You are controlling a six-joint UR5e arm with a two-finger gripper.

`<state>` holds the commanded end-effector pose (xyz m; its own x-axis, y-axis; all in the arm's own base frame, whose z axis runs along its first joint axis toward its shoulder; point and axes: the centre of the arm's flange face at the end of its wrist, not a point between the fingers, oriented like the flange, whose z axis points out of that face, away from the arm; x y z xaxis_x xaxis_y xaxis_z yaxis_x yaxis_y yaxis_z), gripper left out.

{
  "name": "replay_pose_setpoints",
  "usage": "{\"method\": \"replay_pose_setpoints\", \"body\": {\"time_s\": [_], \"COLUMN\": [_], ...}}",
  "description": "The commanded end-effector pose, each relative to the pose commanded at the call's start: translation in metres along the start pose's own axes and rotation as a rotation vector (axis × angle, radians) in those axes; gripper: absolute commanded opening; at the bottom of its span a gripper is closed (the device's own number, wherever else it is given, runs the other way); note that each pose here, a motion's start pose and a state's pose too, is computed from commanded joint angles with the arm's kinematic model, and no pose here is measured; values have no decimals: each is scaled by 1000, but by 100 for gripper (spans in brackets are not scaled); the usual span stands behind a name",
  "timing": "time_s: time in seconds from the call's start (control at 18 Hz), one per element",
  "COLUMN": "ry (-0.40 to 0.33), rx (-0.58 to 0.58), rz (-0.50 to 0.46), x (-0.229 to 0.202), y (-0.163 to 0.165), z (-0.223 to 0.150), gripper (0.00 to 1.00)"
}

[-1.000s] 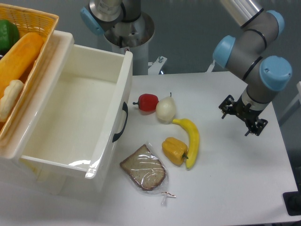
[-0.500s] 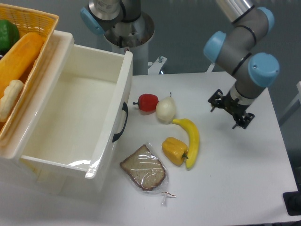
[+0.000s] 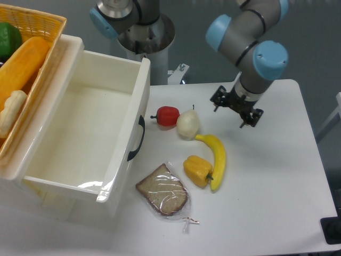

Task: Pick up the pear
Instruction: 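Move the open gripper over toward the pale pear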

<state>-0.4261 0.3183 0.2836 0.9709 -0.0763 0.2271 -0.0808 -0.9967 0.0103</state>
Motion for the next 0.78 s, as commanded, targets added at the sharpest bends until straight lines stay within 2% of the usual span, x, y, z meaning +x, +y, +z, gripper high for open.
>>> {"method": "replay_pose_setpoints", "body": {"time_s": [0.28,0.56,0.78], "ry": [33,39,27], "rx": [-23,-59,-66], "rz": [-7,-8,-57], "x": [30,38,36], "y": [-2,1,-7], "z": [21,31,35], "gripper": [100,100,100]}}
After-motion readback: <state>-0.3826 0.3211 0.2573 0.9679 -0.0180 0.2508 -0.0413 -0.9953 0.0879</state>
